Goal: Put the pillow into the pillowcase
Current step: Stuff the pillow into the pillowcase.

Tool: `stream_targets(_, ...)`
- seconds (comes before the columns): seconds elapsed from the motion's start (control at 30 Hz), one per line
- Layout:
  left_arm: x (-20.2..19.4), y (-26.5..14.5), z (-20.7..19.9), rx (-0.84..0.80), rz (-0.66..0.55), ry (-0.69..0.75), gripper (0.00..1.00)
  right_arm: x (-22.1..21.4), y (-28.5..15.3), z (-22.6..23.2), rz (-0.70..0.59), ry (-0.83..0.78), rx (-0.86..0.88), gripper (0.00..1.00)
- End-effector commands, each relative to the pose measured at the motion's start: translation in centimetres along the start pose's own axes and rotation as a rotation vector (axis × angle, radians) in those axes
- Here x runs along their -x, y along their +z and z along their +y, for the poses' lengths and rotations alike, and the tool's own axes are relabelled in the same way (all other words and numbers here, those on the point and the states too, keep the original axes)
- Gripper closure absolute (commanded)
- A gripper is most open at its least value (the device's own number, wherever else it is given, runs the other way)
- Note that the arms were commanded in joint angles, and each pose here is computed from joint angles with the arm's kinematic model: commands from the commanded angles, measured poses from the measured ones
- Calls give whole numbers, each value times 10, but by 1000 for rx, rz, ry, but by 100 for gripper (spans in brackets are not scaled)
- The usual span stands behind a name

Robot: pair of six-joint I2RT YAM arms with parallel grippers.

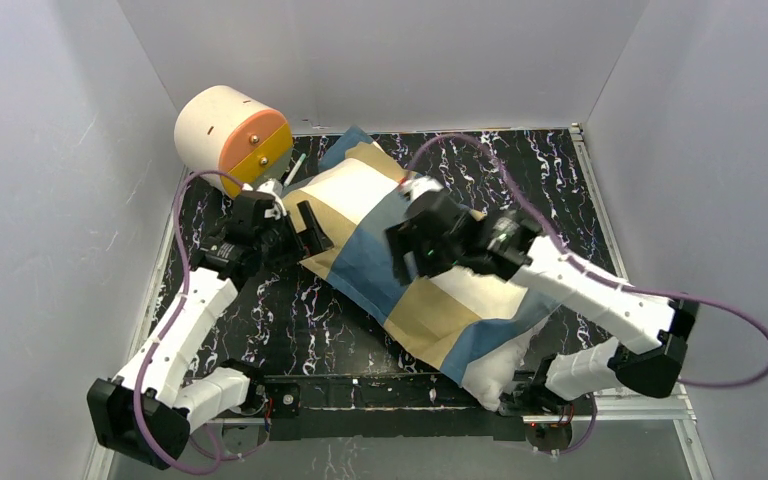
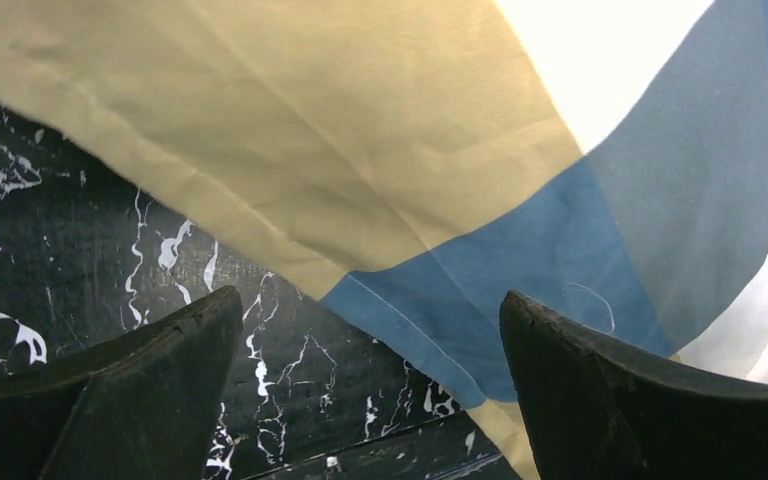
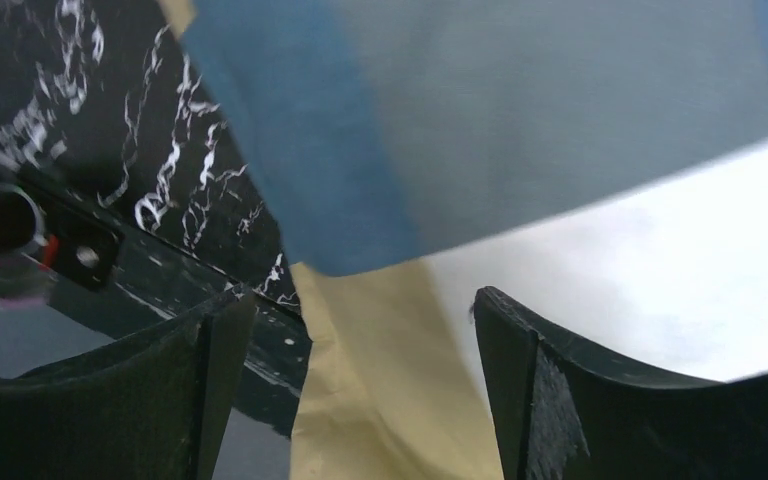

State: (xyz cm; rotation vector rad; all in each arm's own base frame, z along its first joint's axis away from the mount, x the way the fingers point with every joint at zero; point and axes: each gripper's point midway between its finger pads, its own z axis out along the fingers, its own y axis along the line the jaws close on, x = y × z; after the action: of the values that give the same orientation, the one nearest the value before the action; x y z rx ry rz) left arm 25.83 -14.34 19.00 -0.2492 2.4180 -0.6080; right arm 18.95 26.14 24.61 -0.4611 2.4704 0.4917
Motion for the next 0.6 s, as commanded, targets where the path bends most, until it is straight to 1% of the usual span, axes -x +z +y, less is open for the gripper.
stream_targets(0.0, -11, -2, 11, -20, 6, -127, 3, 7, -4, 30, -171, -332, -213, 8)
stream_targets(0.07, -15, 2, 12, -35, 15, -151, 4, -10, 5, 40, -139, -468, -302, 2)
stream_targets(0.17, -24, 8, 14, -43, 42, -175, 5, -36, 21, 37, -73, -635, -463, 1)
stream_targets(0.23, -27, 9, 13, -58, 51, -182, 6, -49, 28, 27, -51, -743, -599, 1)
stream_targets(0.33, -27, 8, 15, -54, 47, -171, 6, -67, 47, 0, 27, -890, -793, 1)
stream_targets(0.37, -27, 7, 17, -45, 44, -164, 7, -71, 52, -7, 39, -926, -830, 1)
stream_targets(0.43, -27, 6, 19, -35, 38, -158, 7, -75, 58, -19, 46, -932, -880, 1)
stream_targets(0.47, -26, 5, 19, -36, 38, -160, 8, -74, 60, -23, 46, -913, -891, 5)
stream_targets(0.5, -26, 4, 19, -38, 38, -161, 9, -71, 60, -24, 38, -887, -895, 12)
stream_targets(0.53, -26, 3, 18, -40, 37, -164, 10, -66, 58, -24, 17, -857, -891, 26)
stream_targets(0.57, -25, 2, 17, -47, 37, -165, 11, -59, 53, -22, -14, -829, -884, 46)
